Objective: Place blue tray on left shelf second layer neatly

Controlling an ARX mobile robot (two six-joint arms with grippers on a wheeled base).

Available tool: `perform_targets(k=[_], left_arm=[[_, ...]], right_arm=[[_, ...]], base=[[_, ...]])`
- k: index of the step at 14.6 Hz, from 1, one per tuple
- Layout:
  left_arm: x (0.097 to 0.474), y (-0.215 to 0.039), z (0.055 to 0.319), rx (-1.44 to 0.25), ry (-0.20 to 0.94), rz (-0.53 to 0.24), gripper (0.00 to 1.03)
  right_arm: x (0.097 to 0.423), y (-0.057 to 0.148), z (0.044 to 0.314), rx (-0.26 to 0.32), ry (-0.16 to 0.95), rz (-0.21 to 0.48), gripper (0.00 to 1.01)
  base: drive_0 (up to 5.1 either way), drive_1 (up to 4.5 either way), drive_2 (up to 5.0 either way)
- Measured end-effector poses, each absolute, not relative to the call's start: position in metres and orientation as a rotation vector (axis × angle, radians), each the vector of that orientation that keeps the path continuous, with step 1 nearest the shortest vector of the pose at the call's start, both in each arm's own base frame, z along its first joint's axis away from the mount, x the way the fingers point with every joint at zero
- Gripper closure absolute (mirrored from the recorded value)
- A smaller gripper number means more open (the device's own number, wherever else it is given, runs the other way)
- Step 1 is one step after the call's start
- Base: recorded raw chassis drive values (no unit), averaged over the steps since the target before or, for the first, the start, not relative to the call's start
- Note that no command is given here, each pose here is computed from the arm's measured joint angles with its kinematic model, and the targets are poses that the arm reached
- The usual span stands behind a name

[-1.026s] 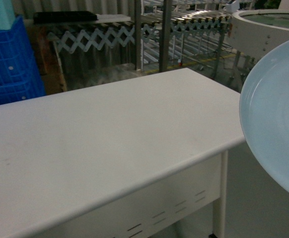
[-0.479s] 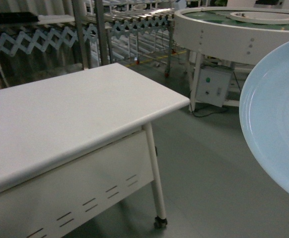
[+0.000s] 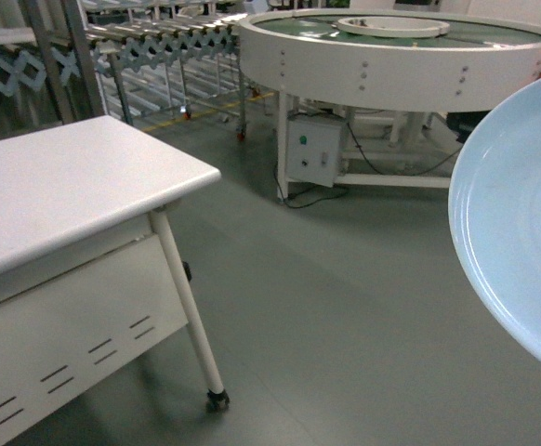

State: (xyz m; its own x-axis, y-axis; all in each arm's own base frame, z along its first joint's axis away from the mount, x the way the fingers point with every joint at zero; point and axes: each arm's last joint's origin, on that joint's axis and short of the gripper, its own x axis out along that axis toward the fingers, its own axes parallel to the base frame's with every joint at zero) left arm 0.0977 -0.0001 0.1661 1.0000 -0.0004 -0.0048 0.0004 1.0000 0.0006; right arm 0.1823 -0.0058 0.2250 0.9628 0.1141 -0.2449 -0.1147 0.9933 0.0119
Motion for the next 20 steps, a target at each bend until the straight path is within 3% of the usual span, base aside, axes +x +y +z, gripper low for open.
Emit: perform_targets(k=[20], left_arm=[[0.0977, 0.0000, 0.1661, 0.000, 0.005, 0.000, 0.05]], right_arm=[[0.1823, -0.0059, 0.2251, -0.003, 0.246, 0.114, 0.99]], base=[[3.1, -5.51, -2.1]])
